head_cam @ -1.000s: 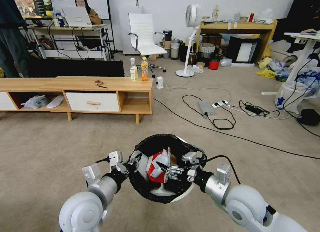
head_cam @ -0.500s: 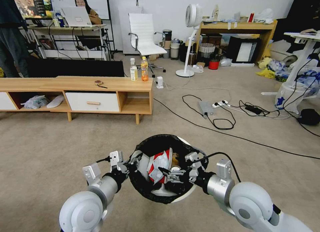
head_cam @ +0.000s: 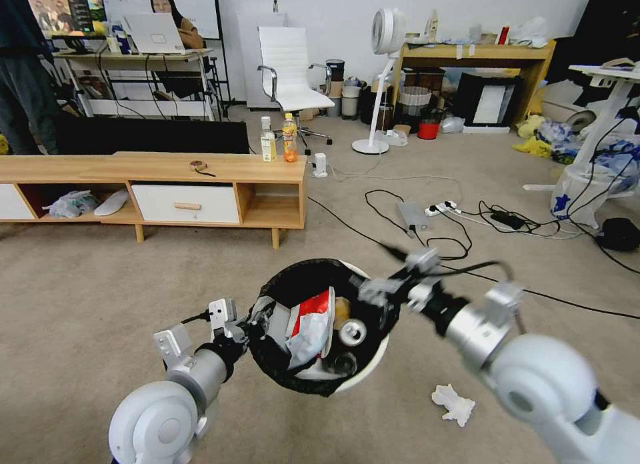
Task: Pick up the trash bin and place the garbage on the floor into it.
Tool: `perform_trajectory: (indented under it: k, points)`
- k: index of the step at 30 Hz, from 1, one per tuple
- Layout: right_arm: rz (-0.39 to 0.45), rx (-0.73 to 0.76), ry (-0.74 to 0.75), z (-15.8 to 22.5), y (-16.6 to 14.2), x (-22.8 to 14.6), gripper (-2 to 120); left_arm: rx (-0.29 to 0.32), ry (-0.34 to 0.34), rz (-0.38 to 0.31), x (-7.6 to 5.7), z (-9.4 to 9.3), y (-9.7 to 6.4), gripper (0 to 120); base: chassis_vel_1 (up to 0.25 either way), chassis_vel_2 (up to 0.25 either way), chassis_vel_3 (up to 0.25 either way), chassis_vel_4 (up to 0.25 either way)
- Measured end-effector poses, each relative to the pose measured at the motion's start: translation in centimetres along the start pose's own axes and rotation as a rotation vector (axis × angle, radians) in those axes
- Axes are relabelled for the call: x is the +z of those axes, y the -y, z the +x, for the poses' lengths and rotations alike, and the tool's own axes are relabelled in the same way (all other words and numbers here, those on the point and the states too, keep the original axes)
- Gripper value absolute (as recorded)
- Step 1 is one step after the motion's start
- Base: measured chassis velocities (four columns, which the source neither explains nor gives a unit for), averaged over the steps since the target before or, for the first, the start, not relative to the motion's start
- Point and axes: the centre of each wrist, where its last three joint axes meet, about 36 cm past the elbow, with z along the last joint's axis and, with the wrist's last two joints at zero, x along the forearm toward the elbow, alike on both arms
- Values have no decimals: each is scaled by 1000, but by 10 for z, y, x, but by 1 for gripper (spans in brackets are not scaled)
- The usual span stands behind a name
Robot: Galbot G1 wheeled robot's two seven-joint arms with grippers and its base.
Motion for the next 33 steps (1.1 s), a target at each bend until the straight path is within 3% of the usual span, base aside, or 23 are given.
perform_trajectory:
  k: [13,22,30,32,33]
  points:
    - [38,35,123,8,16,-15,100,-2,7,-4,-3,2,-1,7,0,0,0,0]
    - [56,157,106,18,50,-2,100,-7,13,-3,-6,4,-4,7,0,0,0,0]
    - [86,306,-76,30,89,58,100,0,23,-3,-10,4,-3,7,0,0,0,0]
    - [80,370,-205,36,109,112,100,-2,26,-4,-12,5,-4,7,0,0,0,0]
    - [80,370,-205,36,109,112,100,-2,26,-4,-12,5,-4,7,0,0,0,0]
